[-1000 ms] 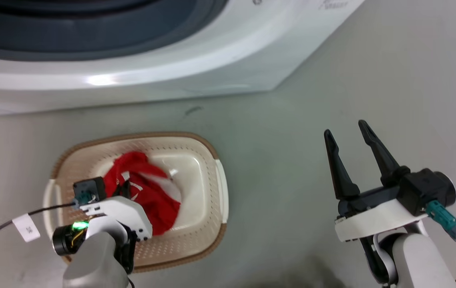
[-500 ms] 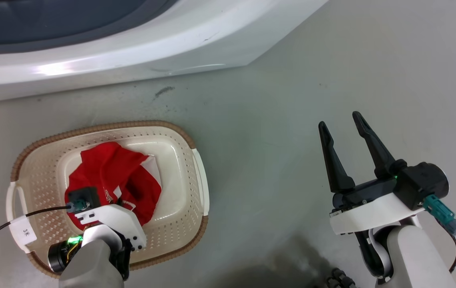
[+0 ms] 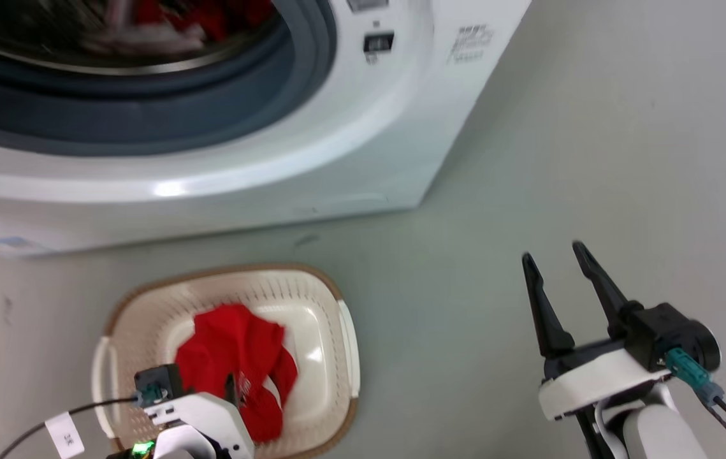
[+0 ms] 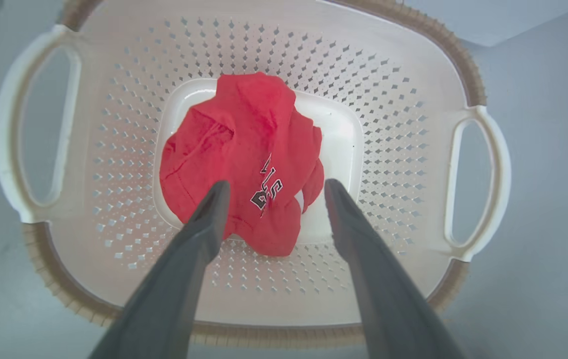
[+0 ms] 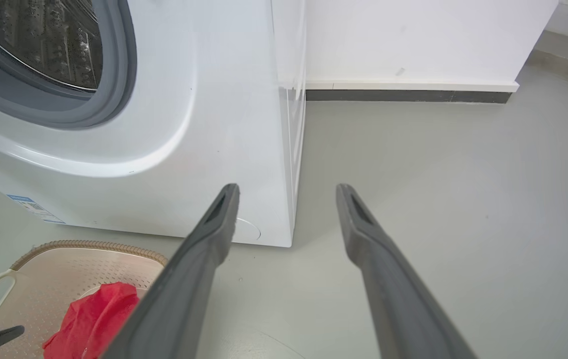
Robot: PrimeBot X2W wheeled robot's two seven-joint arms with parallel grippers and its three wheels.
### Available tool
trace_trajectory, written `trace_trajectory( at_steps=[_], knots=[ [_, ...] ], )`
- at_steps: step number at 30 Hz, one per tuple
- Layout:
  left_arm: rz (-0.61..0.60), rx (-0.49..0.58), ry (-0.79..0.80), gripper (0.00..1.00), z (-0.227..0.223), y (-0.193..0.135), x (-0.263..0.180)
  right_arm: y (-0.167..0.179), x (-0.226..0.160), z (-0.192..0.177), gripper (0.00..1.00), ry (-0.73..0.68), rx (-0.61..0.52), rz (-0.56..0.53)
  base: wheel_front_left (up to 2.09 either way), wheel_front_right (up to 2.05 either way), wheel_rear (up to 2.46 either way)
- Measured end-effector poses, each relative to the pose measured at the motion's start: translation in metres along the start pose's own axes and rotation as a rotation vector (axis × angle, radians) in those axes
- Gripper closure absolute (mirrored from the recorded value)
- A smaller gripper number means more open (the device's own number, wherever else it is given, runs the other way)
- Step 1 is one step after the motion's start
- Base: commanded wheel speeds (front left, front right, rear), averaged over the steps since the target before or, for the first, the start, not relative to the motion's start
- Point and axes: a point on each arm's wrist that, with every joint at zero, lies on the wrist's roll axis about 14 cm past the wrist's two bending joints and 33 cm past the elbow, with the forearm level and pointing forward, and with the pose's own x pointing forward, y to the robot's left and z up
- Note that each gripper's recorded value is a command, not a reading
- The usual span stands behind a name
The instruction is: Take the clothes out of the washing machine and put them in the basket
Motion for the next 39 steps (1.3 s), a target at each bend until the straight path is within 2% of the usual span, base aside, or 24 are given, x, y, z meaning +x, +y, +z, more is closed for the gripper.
trace_trajectory(
  at_steps=[9,16,25,31,39],
  knots=[
    [-0.034,-0.008,-0.303,0.00,0.057,0.000,-0.063,0.012,-0.034,0.041,0.00,-0.085,-0.011,0.019,0.00,0.00,0.00],
    [-0.067,-0.027,-0.563,0.00,0.112,-0.003,-0.112,0.027,-0.047,0.066,0.00,-0.142,-0.023,0.062,0.00,0.00,0.00],
    [-0.120,0.018,-0.873,0.00,0.201,-0.027,-0.165,0.035,-0.053,0.077,0.00,-0.162,-0.027,0.084,0.00,0.00,0.00],
    [-0.142,0.052,-0.975,0.00,0.255,-0.045,-0.168,0.031,-0.048,0.074,0.00,-0.150,-0.022,0.071,0.00,0.00,0.00],
    [-0.150,0.114,-0.954,0.00,0.309,-0.057,-0.124,0.023,-0.029,0.060,0.00,-0.116,-0.003,0.054,0.00,0.00,0.00]
  ],
)
